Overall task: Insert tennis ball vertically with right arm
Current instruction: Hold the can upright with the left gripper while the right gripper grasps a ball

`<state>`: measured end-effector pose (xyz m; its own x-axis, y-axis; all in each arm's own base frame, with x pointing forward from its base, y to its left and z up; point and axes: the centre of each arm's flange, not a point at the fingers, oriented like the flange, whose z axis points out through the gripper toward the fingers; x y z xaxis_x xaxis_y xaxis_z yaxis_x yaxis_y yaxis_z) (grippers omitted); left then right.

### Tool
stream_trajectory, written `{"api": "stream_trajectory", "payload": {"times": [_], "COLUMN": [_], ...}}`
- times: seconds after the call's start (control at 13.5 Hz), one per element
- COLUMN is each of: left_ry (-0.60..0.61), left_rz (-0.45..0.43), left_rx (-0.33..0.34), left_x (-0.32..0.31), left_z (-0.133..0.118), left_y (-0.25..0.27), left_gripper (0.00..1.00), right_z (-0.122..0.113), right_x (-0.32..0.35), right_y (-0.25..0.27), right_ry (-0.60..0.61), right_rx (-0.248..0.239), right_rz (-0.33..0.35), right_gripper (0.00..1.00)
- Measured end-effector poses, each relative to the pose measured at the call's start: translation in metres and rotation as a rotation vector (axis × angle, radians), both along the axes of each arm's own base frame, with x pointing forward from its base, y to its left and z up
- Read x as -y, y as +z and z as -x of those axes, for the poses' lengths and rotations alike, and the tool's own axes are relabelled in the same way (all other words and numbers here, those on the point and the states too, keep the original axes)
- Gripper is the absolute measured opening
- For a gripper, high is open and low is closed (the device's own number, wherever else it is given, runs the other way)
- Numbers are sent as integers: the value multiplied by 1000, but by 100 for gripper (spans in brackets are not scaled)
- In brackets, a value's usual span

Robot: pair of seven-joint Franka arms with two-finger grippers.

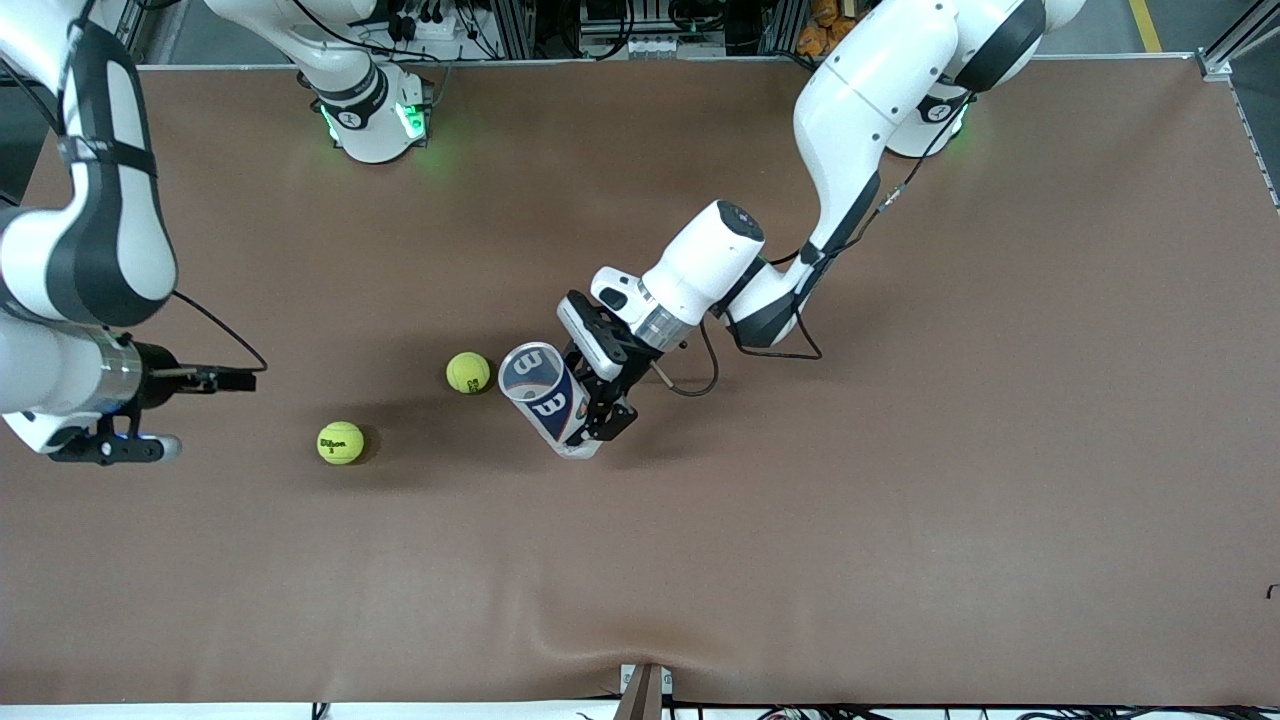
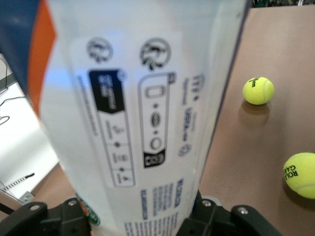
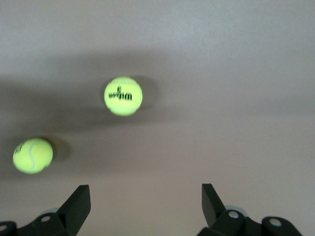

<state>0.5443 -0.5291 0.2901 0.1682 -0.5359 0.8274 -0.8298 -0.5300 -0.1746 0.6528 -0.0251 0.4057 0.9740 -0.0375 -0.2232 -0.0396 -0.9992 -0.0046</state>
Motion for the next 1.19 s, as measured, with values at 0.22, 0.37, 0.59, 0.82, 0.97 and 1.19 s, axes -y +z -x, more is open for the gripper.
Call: {"api": "stream_trajectory", "payload": {"times": [0.22, 0.37, 0.59, 0.82, 0.97, 1.19], "left_ry": [23, 44, 73, 83, 85, 86], "left_rz": [50, 81, 113, 116, 110, 93], "left_rx": [-4, -25, -82, -112, -122, -144], "left_x": [-2, -5, -6, -6, -7, -9], "left_z": [10, 18, 30, 35, 36, 40], "left_y": [-18, -36, -61, -74, -82, -101], "left_gripper": [67, 67, 67, 68, 69, 69], "right_z": [-12, -16, -19, -22, -21, -17], "right_x": [-5, -12, -25, -35, -45, -62], "right_y": [-35, -57, -91, -122, -140, -163], "right_ry": [-36, -68, -88, -110, -125, -136], "right_rx": [37, 35, 39, 50, 49, 45], "right_rz": [10, 18, 26, 34, 40, 48], "right_gripper": [100, 100, 100, 100, 100, 100]}}
